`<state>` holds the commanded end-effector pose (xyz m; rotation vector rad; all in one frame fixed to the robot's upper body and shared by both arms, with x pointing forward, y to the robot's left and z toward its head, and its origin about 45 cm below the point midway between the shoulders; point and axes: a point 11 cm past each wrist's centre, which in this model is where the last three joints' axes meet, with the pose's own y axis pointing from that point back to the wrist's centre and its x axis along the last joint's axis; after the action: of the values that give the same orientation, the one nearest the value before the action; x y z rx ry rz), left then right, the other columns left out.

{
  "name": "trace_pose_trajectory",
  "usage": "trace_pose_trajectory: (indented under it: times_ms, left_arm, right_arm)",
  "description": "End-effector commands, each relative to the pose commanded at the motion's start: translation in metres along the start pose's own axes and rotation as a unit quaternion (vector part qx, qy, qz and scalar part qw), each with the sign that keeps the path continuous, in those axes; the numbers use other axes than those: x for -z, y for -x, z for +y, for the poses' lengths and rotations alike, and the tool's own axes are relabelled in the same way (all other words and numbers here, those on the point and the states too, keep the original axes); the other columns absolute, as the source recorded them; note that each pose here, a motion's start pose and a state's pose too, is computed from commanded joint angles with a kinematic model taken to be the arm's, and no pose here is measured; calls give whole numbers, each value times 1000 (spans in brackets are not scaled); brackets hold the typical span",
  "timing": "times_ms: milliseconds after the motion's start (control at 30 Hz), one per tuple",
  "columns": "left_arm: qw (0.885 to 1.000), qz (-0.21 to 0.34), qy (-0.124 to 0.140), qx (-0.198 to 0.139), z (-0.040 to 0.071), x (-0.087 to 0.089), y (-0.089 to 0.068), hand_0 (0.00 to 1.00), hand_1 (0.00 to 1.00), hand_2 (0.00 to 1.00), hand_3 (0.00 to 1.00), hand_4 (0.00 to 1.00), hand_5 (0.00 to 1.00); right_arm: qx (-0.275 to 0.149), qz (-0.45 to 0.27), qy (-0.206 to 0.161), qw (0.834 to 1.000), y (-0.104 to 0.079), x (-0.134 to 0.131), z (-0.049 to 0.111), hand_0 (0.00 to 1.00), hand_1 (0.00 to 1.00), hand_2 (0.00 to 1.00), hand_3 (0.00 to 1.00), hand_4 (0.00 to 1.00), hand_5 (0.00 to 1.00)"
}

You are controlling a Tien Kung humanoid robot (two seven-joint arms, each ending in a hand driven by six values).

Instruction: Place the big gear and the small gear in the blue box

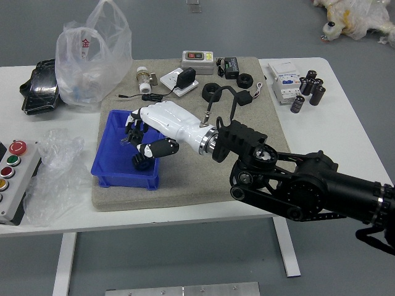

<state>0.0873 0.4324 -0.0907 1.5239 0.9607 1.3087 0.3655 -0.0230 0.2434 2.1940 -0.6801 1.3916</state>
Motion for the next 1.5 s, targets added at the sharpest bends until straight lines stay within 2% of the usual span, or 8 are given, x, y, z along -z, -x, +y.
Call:
trace_pose_trajectory:
  times_ms: [300, 767, 800, 967, 1000, 1333, 1500]
  left_arm:
    - [1000, -1, -1, 0, 0, 1, 0, 692, 638, 615, 738, 704, 405]
    - [1000, -2, 0, 1, 0, -1, 1, 693, 638, 605, 731, 703, 404]
    - [1000, -2, 1, 1, 0, -1, 1, 692, 638, 605, 729, 703, 405]
    - [1000, -2, 0, 2, 0, -1, 1, 692, 638, 605, 729, 703, 405]
    - [1000, -2, 0, 2, 0, -1, 1, 693, 638, 605, 727, 703, 405]
    - [1000, -3, 1, 3, 0, -1, 1, 693, 638, 605, 726, 703, 405]
    - [1000, -3, 0, 3, 0, -1, 2, 693, 638, 600, 725, 703, 403]
  right_arm:
    - [29, -5, 2, 1000, 14, 3, -3, 391, 578, 576, 572, 360, 2]
    - [27, -8, 10, 1000, 14, -2, -4, 388, 583, 586, 595, 396, 2]
    - [27, -8, 12, 1000, 14, -2, -4, 377, 605, 653, 671, 394, 142]
    - [25, -6, 22, 999, 14, -7, -3, 377, 605, 653, 671, 394, 142]
    - [25, -6, 23, 999, 14, -7, -3, 391, 635, 744, 707, 475, 162]
    - [26, -7, 31, 999, 14, -10, -3, 393, 638, 752, 710, 512, 164]
    - [8, -16, 40, 999, 8, -17, 0, 392, 636, 747, 698, 523, 175]
